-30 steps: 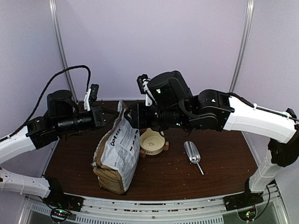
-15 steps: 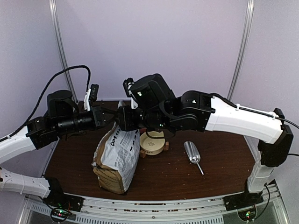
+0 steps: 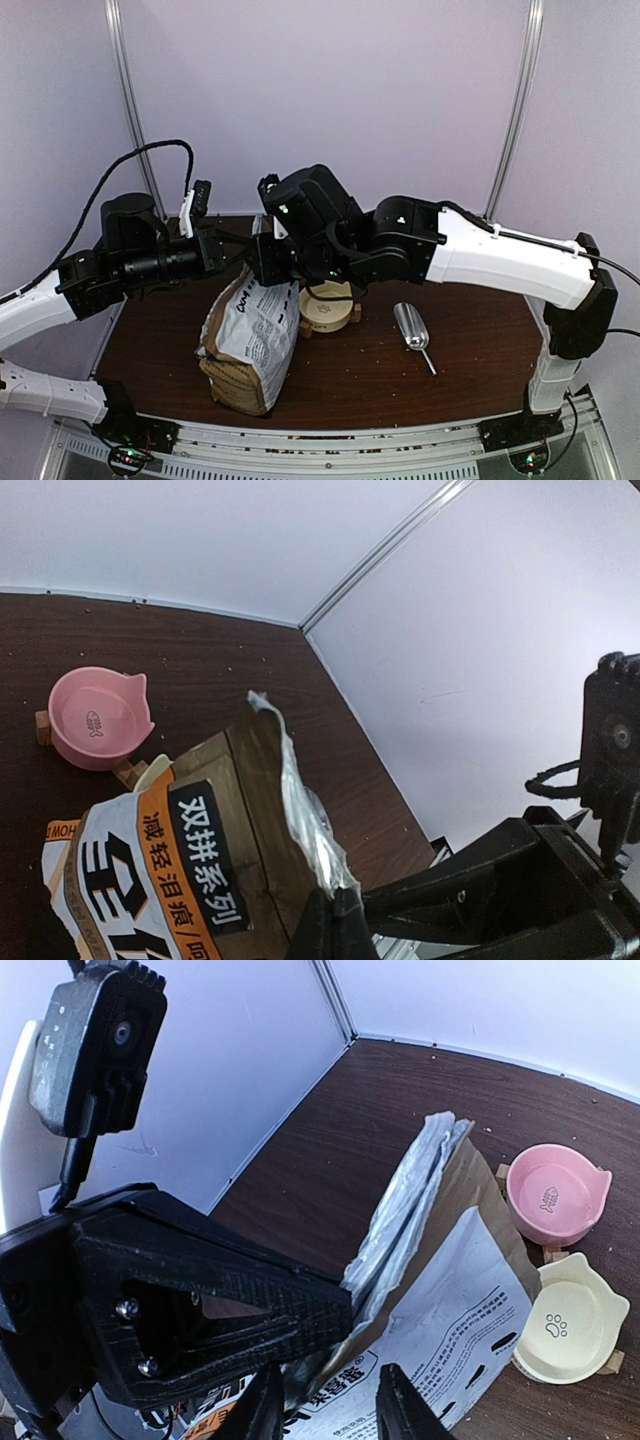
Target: Serve the pet food
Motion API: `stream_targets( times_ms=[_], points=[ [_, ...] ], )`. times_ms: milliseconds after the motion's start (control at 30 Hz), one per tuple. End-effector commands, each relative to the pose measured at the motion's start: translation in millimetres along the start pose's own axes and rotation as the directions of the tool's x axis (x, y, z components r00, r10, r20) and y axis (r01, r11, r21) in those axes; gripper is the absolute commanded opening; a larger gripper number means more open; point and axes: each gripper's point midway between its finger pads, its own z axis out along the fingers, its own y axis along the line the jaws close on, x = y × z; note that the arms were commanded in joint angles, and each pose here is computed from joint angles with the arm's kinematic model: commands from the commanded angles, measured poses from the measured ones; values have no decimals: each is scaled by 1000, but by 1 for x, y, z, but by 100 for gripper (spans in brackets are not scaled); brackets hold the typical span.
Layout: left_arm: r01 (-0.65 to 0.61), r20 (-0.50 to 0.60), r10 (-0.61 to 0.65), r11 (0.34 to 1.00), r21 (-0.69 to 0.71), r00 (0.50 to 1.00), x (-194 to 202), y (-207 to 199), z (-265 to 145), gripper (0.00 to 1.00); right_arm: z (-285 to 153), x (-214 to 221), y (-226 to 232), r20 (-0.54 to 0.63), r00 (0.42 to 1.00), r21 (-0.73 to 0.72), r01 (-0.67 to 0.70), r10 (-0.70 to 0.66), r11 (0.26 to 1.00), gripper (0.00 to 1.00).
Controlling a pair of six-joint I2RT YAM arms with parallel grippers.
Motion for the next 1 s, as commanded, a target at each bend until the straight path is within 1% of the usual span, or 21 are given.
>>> stream_targets(
  times_ms=[0, 167, 467, 633, 733, 967],
  points=[
    [-29, 90, 17, 989, 143, 996, -24, -39, -12, 0, 7, 14, -16, -35, 999, 100, 21, -18, 995, 31],
    [-33, 90, 20, 989, 145, 996, -24, -40, -12, 0, 11, 23, -23, -60, 998, 134, 23, -15, 991, 30],
    [-34, 75, 23, 988, 151, 997, -21, -40, -9, 0, 20, 30, -16, -87, 996, 105, 30, -20, 994, 23],
    [-42, 72, 31, 987, 153, 997, -19, -41, -9, 0, 24, 31, -12, -90, 996, 92, 37, -28, 995, 10],
    [-53, 73, 44, 991, 122, 996, -19, -36, -9, 0, 25, 31, -16, -90, 995, 109, 46, -36, 993, 0],
    [-72, 82, 69, 997, 24, 994, -23, -21, -14, 0, 18, 27, -24, -84, 995, 149, 58, -46, 987, 0]
  ],
)
